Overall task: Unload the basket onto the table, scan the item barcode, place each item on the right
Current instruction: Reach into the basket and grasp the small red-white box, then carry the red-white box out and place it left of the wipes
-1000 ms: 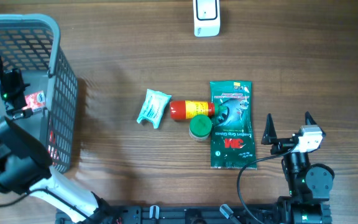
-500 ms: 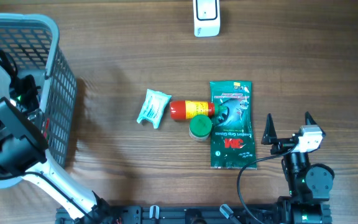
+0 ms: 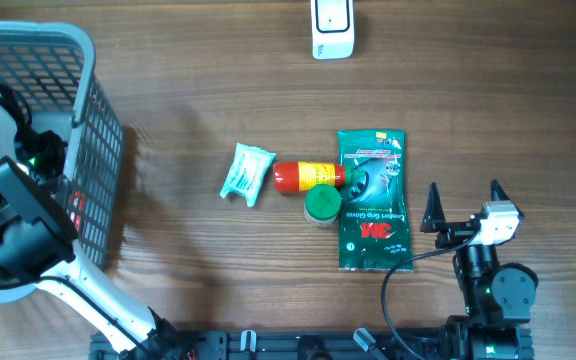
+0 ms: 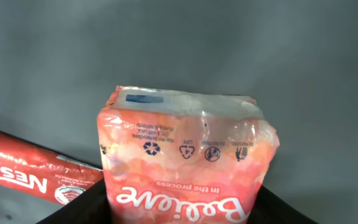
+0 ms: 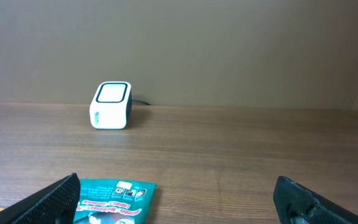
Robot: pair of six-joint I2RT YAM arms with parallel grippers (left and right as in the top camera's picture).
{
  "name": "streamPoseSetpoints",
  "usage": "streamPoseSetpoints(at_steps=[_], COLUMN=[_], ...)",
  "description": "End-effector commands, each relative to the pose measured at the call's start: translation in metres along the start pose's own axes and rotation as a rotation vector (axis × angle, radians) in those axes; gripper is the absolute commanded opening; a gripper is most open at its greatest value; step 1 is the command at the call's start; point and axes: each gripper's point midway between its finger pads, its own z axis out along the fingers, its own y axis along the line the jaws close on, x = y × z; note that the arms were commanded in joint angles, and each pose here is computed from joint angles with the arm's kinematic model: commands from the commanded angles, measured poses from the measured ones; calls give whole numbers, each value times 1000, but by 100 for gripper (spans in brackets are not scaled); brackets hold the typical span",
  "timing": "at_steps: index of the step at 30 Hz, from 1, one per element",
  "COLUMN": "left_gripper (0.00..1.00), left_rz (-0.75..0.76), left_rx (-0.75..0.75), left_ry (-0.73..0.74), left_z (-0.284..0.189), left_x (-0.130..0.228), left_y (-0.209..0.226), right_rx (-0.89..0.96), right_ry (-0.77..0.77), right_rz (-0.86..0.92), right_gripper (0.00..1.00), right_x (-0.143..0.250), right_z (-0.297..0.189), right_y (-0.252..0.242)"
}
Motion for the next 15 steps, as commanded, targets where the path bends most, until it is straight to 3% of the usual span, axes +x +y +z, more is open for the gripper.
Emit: streamPoseSetpoints(at_steps=[1,9,15], left_gripper=[59,59,59], left_rz=[1,-5,24], left_rx=[-16,163,425], left_ry=[0,-29,-45], left_z=[-7,-87,-185], left_x=[2,0,7], left_y=[9,16,41], right_rx=[10,10,10], right_ry=[-2,-2,-2], right_rz=[-10,-10,-11], right_gripper=[100,100,100], right_x=[0,0,0], right_z=[0,0,0], right_y=[-1,-1,-1])
